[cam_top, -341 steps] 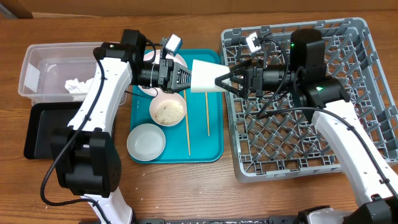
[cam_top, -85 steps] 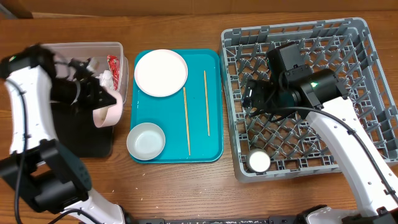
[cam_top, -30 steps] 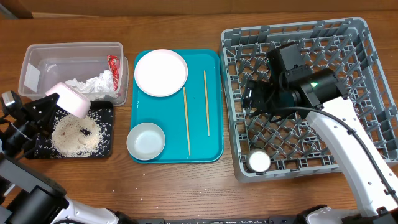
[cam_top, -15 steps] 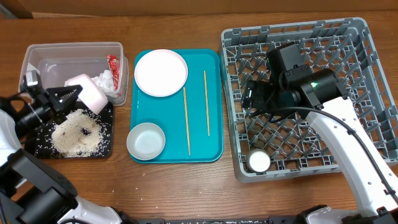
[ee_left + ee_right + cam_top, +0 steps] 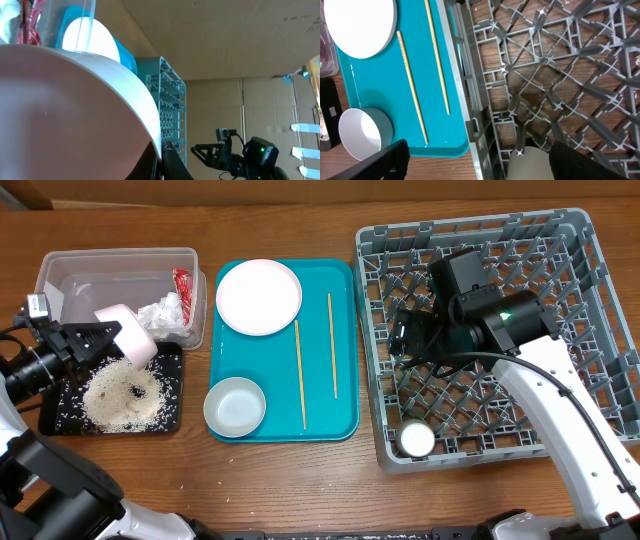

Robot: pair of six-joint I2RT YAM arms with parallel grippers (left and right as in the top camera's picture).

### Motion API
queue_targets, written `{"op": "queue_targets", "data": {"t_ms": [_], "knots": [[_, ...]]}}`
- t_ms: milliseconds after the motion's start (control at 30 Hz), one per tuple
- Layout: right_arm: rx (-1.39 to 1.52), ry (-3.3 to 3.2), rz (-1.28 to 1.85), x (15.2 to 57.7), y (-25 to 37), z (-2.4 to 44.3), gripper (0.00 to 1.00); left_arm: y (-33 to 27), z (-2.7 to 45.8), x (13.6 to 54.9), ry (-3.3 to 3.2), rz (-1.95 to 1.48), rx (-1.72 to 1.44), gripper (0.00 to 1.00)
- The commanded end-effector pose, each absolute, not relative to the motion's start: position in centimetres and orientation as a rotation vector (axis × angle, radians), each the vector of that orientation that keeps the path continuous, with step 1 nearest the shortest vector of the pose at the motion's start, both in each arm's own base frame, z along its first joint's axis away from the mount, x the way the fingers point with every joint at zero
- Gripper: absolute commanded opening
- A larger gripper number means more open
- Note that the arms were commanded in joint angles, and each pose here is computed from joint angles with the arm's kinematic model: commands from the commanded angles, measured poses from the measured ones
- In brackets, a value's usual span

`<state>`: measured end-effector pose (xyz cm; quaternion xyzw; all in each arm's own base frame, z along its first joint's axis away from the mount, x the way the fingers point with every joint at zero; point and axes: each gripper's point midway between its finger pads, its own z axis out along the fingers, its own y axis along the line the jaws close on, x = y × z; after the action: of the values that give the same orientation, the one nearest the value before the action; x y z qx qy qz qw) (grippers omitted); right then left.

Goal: Sort waste into correct bins and load items into the dishwasher
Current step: 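Carry the empty bowl back and set it on the teal tray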

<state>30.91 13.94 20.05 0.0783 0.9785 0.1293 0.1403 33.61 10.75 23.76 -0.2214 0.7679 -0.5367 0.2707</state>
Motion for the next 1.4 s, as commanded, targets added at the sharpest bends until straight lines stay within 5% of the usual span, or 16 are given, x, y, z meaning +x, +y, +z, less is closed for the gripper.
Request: {"op": "queue_targets", "data": {"t_ms": [0,233,667,1133,1367], "knots": [[0.213,2.798,0.387,31.3,14.0,20.9,0.90,8.7,25.6,34.1,2.070,-1.443,-0.476,0.04],[0.212,2.790,0.392,31.5,14.1,21.0,0.90,0.0,22.6,35.9,2.383,-1.334,-0.127,0.04],[0.211,2.789,0.392,31.5,14.1,21.0,0.90,-9.4,13.5,37.8,2.881,-0.281,0.232,0.04],[0.199,2.777,0.396,31.8,14.2,21.1,0.90,-14.6,8.7,35.4,3.018,-0.218,0.430,0.04],[0.198,2.769,0.400,31.9,14.3,21.2,0.90,-14.7,8.8,36.0,2.995,-0.221,0.426,0.29]]}}
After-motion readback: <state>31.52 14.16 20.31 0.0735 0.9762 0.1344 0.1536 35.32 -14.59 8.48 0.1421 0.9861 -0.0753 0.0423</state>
